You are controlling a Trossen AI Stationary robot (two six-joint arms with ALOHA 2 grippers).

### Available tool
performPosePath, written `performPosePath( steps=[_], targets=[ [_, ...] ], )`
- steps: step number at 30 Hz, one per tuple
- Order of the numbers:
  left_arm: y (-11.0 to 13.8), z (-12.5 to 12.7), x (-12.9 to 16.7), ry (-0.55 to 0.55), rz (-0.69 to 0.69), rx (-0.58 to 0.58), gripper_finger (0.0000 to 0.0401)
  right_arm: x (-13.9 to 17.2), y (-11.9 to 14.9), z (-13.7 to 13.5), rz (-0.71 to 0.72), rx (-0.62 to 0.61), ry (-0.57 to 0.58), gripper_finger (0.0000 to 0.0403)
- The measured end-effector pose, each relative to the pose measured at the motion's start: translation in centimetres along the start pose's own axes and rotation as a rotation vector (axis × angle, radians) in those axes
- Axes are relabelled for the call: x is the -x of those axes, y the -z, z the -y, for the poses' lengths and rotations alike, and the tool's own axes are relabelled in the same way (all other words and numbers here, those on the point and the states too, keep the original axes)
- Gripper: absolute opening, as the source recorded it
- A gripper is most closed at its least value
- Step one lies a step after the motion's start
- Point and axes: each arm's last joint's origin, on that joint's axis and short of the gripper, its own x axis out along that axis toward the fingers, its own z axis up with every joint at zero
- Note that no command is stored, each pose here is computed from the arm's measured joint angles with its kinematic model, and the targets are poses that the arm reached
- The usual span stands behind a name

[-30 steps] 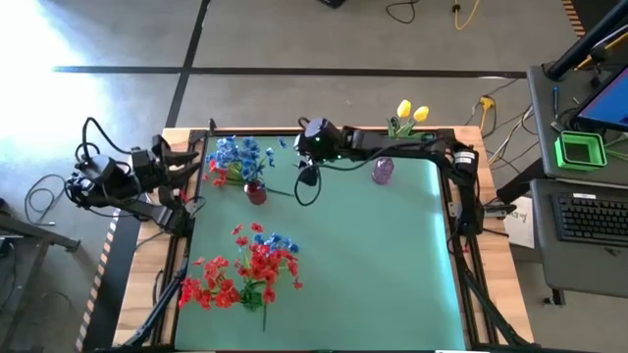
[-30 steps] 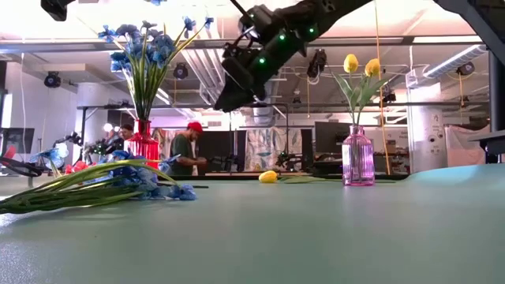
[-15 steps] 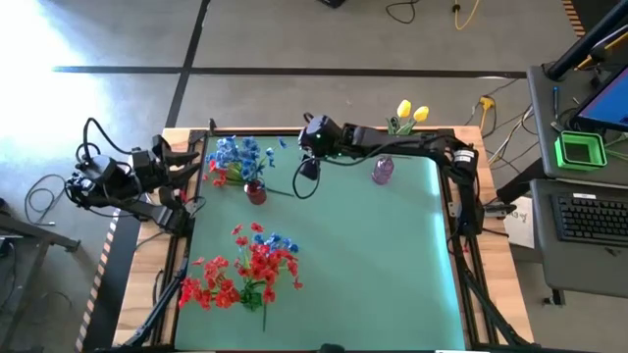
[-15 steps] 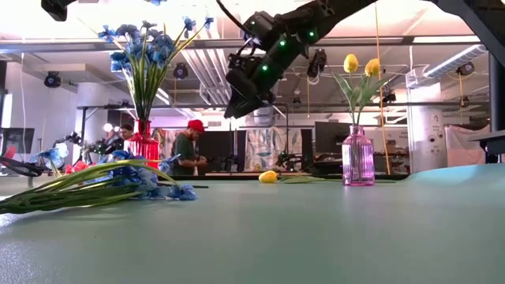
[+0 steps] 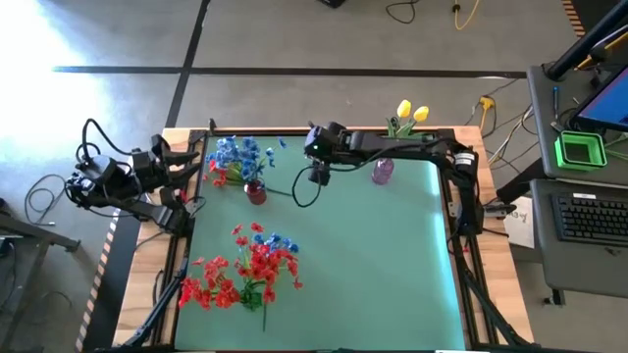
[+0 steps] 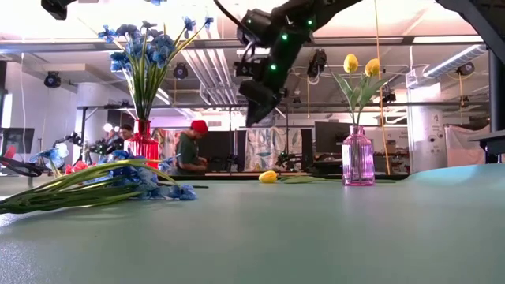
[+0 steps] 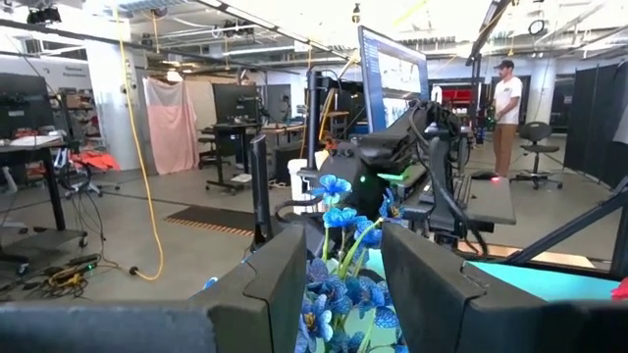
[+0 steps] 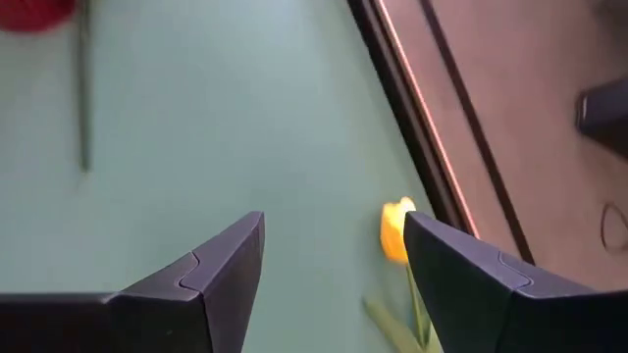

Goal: Sort flowers into vase by color
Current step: Put the yellow tulip into the purple vase

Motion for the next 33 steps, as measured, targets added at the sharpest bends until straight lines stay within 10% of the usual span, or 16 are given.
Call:
performPosePath(
  steps=[25, 33],
  targets=[
    [0.0, 0.0, 0.0, 0.000, 0.001, -0.021, 0.0123, 1.5, -3.8, 5.1, -0.063, 0.076, 0.141, 0.0221],
    [0.0, 0.0, 0.0, 0.000, 0.001, -0.021, 0.0123, -1.1, -2.9, 5.8, -0.296, 0.130, 0.101, 0.0221]
  ],
)
